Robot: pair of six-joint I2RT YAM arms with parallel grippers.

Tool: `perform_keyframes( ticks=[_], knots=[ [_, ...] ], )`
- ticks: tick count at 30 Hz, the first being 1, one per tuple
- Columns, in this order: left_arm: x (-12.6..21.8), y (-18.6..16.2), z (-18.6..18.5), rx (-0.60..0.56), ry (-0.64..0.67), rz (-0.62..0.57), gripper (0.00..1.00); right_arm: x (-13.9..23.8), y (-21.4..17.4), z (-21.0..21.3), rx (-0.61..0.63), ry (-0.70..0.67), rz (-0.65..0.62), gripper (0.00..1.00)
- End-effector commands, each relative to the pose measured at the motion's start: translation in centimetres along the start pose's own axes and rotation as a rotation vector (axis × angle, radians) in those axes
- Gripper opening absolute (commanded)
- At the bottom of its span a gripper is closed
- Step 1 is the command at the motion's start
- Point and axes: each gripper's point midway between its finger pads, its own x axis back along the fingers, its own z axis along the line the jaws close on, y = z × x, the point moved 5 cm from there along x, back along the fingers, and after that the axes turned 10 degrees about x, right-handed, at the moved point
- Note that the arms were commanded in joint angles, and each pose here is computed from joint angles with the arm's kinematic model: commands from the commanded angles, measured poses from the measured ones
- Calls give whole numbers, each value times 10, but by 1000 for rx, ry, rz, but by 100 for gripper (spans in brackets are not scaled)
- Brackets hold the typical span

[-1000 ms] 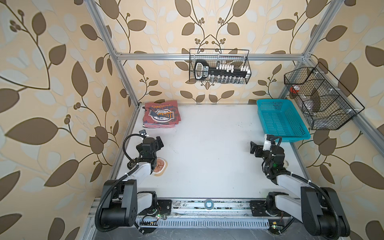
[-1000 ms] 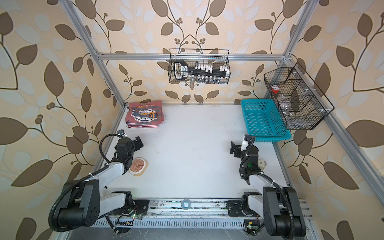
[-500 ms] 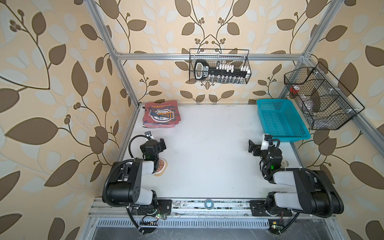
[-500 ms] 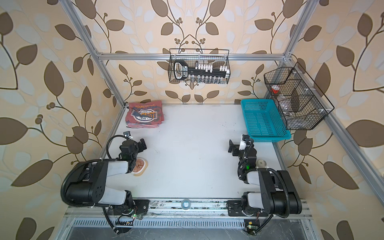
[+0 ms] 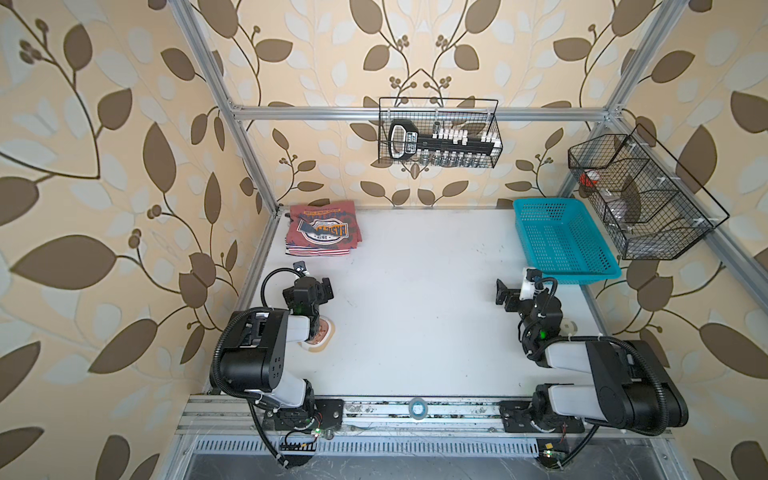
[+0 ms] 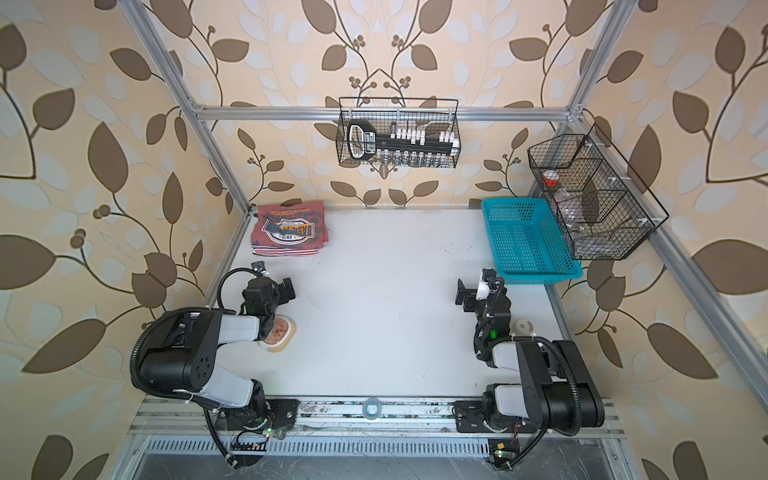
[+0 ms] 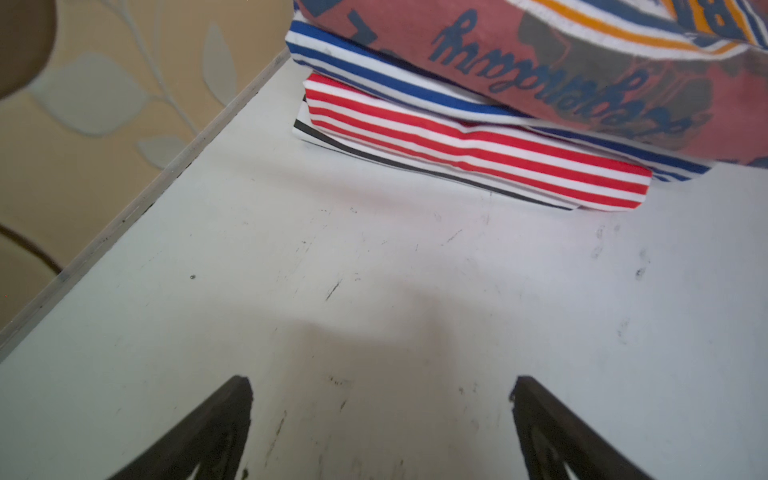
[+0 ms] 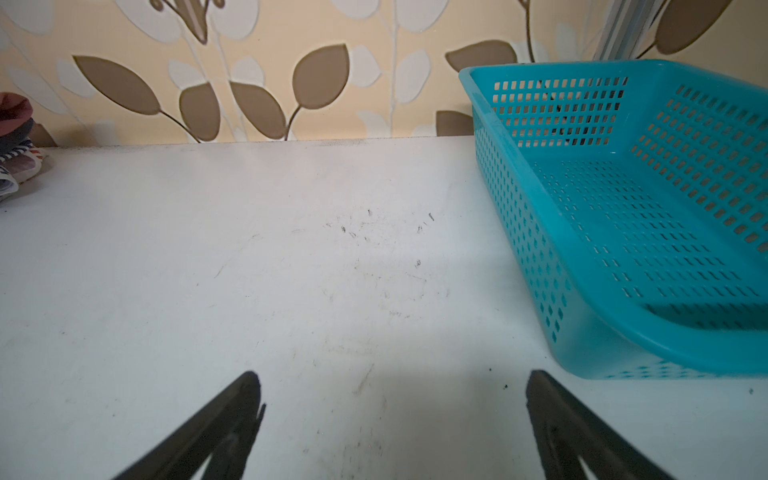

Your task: Fold and stack the tank tops

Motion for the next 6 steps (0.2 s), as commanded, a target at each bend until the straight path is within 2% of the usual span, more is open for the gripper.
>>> perform_keyframes(
  ticks=[1,6],
  knots=[
    [3,19,-10,-1,-43,-61,99,-3,13,-2,35,-23,-42,100],
    [3,19,-10,-1,-43,-61,99,-3,14,-2,32,-23,-44,100]
  ],
)
